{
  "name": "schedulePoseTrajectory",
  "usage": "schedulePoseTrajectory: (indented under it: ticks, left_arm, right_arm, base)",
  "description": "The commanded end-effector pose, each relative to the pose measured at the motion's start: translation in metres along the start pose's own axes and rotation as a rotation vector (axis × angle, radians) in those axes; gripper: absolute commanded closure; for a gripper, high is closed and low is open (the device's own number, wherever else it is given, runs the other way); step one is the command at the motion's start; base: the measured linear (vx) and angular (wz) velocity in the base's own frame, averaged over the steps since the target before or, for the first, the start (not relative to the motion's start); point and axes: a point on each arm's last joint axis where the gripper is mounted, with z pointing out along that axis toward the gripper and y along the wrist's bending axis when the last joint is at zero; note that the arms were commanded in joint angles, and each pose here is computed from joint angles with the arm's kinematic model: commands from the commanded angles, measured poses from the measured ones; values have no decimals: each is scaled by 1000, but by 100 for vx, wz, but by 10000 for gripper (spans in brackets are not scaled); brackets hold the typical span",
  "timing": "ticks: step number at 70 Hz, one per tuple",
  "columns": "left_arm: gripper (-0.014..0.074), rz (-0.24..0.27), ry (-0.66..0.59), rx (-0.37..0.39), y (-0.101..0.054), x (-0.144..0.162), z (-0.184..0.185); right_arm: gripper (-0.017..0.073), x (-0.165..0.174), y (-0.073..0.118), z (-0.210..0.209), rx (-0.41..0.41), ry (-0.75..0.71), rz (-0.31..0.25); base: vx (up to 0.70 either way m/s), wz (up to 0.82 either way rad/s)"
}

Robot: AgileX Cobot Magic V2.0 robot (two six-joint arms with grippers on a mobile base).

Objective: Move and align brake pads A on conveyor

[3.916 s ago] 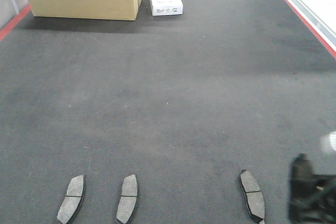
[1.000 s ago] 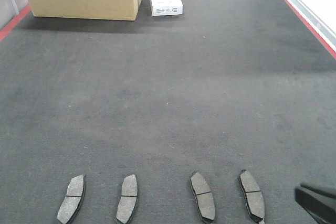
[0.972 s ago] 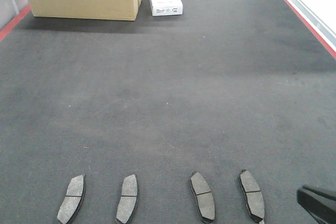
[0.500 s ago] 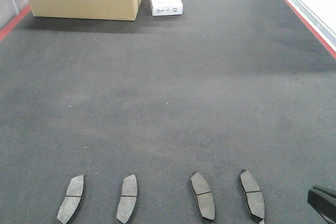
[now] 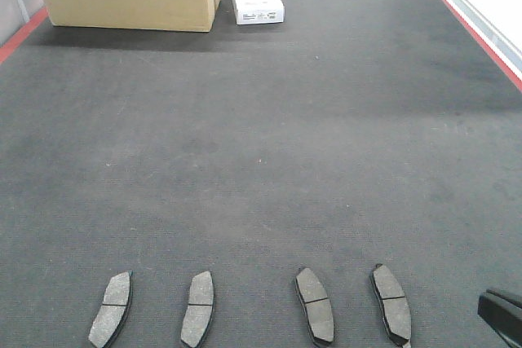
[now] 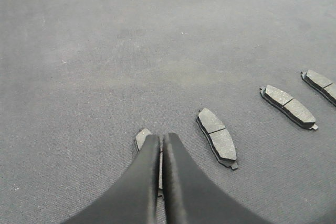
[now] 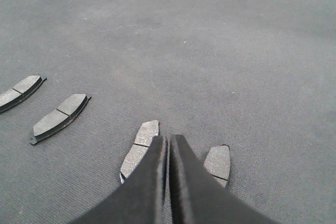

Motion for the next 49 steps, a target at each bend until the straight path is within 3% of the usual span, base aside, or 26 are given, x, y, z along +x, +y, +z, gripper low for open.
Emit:
schedulePoseTrajectory:
  ticks: [1, 49]
  left_arm:
    - [600, -7, -81, 14, -1, -12, -4]
    - [600, 2, -83, 15, -1, -12, -4]
  right_arm:
    - [567, -15, 0, -3, 4, -100, -7]
    - [566, -15, 0, -3, 4, -98, -7]
  base:
    - [0, 0]
    - [0, 0]
